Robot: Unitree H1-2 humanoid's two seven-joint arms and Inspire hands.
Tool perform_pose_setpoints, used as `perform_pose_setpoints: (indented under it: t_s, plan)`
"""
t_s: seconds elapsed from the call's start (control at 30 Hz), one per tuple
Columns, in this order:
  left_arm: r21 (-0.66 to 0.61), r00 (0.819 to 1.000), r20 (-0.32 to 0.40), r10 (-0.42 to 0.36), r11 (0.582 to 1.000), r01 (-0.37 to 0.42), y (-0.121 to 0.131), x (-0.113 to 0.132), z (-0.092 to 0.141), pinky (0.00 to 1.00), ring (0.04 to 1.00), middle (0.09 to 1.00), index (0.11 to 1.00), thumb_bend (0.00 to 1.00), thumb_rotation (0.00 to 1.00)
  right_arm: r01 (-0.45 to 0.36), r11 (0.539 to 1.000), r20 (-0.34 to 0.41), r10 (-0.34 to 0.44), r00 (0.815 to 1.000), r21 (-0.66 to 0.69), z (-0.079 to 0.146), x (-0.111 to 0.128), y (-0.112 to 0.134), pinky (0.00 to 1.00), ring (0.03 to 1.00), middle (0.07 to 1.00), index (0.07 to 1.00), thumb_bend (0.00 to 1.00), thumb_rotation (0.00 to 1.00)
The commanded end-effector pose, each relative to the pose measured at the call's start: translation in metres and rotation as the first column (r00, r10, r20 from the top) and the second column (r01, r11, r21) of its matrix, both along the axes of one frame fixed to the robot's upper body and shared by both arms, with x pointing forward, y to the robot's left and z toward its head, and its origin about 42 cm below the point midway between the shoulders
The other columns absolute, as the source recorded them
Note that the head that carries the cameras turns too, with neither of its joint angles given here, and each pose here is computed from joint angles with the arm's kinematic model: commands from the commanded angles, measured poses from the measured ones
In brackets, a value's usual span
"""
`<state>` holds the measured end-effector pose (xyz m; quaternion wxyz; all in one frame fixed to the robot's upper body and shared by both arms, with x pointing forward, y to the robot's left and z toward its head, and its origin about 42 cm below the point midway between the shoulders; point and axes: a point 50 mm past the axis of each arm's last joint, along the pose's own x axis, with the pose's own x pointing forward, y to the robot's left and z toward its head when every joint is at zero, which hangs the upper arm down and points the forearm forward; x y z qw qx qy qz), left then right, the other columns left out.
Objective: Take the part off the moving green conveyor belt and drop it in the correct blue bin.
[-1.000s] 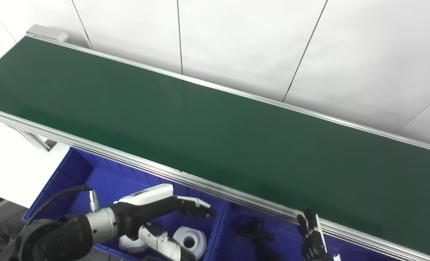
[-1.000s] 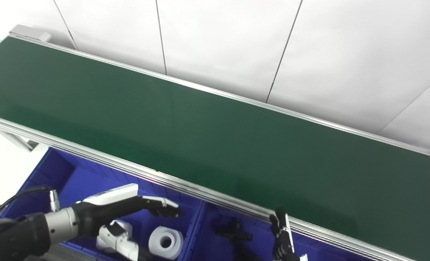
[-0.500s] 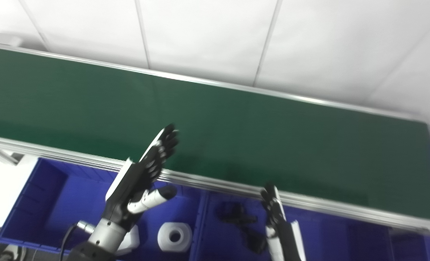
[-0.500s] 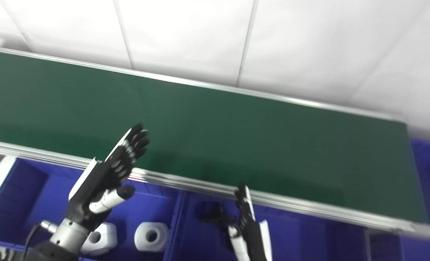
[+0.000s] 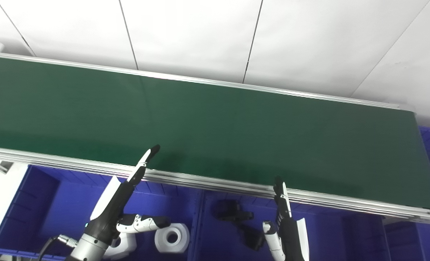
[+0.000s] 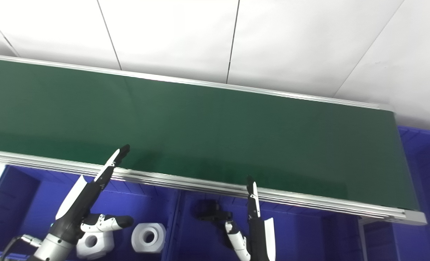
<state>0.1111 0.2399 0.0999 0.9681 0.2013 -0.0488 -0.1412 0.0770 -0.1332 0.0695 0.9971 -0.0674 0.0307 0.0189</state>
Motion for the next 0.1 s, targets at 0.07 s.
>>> perform_pose_setpoints:
  t_s: [0.07]
  plan:
    - [-0.007,0.992,0.118,0.042,0.999,-0.041,-0.0080,-0.0040,0.0215,1.00,1.000,1.000,1.000,0.81,0.84,0.016,0.996,0.075,-0.023,0.997,0.092,0.0225,0.0062,0.0256,1.00,1.000,1.000,1.000,0.79,1.00]
